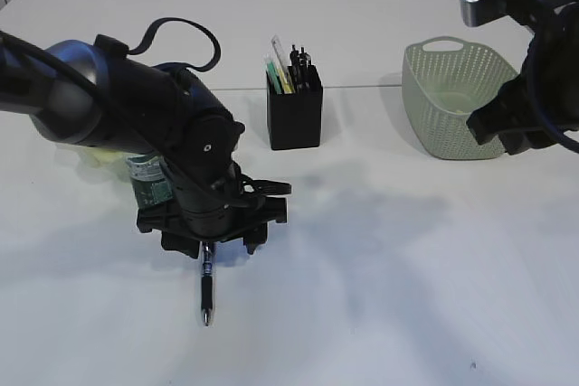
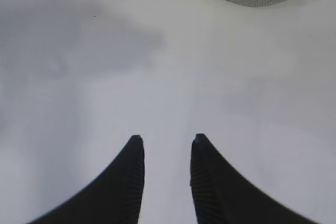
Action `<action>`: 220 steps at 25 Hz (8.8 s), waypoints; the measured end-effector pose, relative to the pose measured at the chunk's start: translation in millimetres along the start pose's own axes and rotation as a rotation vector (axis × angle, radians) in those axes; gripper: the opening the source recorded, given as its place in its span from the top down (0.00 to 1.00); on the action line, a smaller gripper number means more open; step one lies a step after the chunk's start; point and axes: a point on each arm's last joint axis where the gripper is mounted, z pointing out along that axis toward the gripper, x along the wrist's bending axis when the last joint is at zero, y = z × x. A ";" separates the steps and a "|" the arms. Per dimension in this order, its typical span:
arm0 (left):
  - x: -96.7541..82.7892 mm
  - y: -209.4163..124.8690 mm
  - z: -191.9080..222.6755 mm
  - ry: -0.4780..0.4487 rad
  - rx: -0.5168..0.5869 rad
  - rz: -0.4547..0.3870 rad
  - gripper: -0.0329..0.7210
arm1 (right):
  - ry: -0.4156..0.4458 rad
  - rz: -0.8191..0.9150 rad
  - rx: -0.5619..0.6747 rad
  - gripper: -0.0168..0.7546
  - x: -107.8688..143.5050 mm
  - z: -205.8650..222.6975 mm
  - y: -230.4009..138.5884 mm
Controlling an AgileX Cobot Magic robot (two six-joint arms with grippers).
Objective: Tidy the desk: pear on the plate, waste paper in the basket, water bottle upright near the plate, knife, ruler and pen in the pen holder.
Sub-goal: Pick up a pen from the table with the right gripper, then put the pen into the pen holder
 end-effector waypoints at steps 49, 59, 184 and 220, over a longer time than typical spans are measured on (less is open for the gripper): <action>5.0 3.7 17.3 0.012 0.002 -0.002 0.81 | -0.005 -0.003 -0.001 0.68 -0.5 0.0 0.1; 6.9 7.3 19.5 0.038 -0.039 0.068 0.83 | -0.005 -0.003 -0.001 0.68 -0.5 0.0 0.1; -17.8 152.1 -36.5 -0.581 -1.201 0.258 0.88 | -0.061 0.001 0.061 0.68 -5.6 -0.3 -5.6; -20.7 139.6 21.0 -0.551 -1.131 0.256 0.66 | -0.065 0.002 0.062 0.68 -5.9 -0.3 -5.7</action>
